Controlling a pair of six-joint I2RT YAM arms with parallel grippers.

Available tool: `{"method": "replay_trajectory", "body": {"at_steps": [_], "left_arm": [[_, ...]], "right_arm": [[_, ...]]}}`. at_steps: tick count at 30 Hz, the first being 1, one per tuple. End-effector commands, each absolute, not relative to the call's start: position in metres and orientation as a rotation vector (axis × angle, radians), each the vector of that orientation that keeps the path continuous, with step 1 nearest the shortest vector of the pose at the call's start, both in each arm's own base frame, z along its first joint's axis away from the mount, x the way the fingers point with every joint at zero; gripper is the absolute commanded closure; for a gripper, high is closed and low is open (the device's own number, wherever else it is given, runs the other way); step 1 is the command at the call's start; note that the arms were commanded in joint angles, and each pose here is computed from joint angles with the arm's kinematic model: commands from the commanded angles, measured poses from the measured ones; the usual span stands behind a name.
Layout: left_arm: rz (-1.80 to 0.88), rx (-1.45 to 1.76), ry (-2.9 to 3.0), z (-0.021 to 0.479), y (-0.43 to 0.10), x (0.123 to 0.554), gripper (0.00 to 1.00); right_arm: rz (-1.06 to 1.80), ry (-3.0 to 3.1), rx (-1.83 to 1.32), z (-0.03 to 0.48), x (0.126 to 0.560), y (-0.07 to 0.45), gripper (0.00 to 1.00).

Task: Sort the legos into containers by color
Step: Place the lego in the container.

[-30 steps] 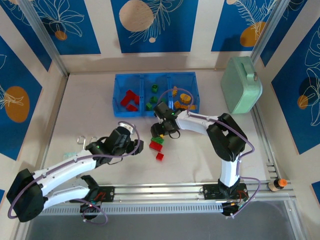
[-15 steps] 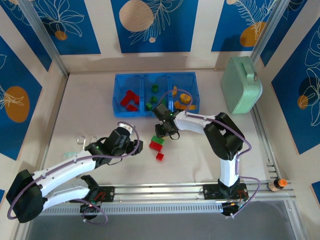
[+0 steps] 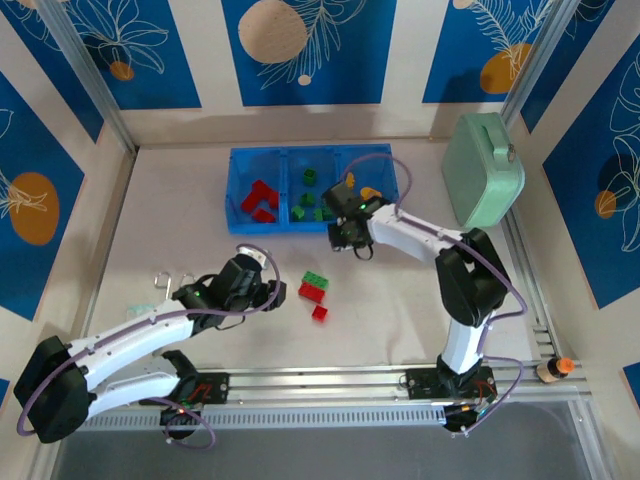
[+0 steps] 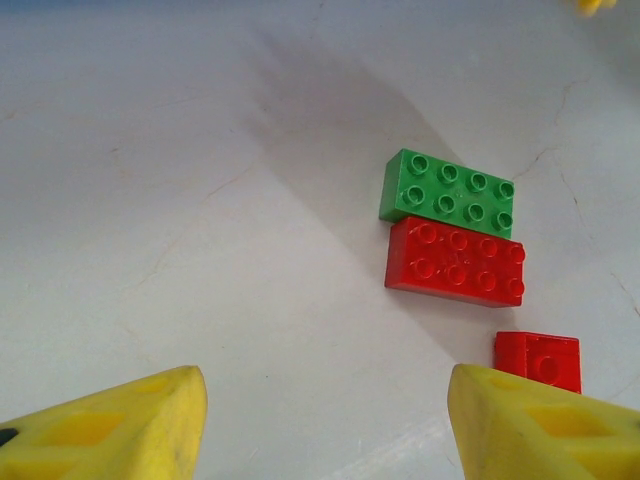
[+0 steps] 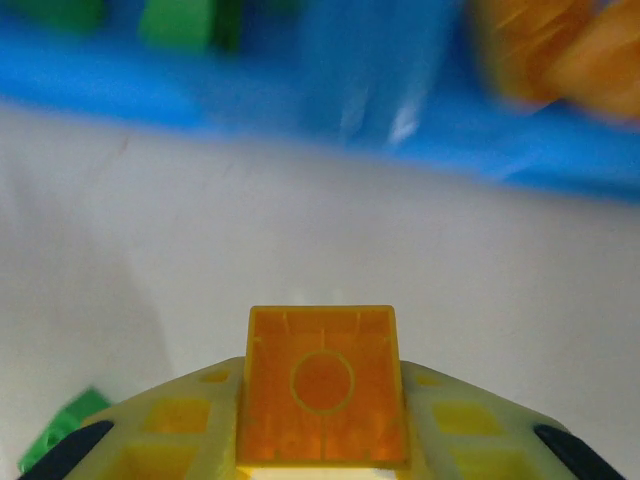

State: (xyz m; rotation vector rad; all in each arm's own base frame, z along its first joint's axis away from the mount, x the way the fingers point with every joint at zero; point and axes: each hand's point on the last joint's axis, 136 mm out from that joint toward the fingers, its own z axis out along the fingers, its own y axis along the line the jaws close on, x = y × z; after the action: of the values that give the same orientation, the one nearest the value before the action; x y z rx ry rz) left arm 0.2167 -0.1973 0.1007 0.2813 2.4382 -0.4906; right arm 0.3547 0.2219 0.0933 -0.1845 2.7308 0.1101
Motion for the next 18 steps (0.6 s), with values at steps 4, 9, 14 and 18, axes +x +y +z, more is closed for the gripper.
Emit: {"method": "replay_trajectory", "body": {"at_steps": [4,9,14,18], "left_arm": [[-0.496,0.289,2.437,0.102,-0.199,0.215,0.35],[-0.503,0.293,2.434,0.104,-0.199,0.214,0.35],[-0.514,0.295,2.424,0.109,-0.198,0.211,0.34],[-0.53,0.316,2.427,0.109,-0.202,0.21,0.34]], "right_arm": [[0.094,2.72,-0.036,0.121,0.391,0.189,0.72],[0.072,2.73,0.013,0.12,0.427,0.18,0.71],[0.033,2.719,0.056,0.124,0.45,0.174,0.54],[0.023,2.679,0.088,0.136,0.449,0.172,0.26]]}}
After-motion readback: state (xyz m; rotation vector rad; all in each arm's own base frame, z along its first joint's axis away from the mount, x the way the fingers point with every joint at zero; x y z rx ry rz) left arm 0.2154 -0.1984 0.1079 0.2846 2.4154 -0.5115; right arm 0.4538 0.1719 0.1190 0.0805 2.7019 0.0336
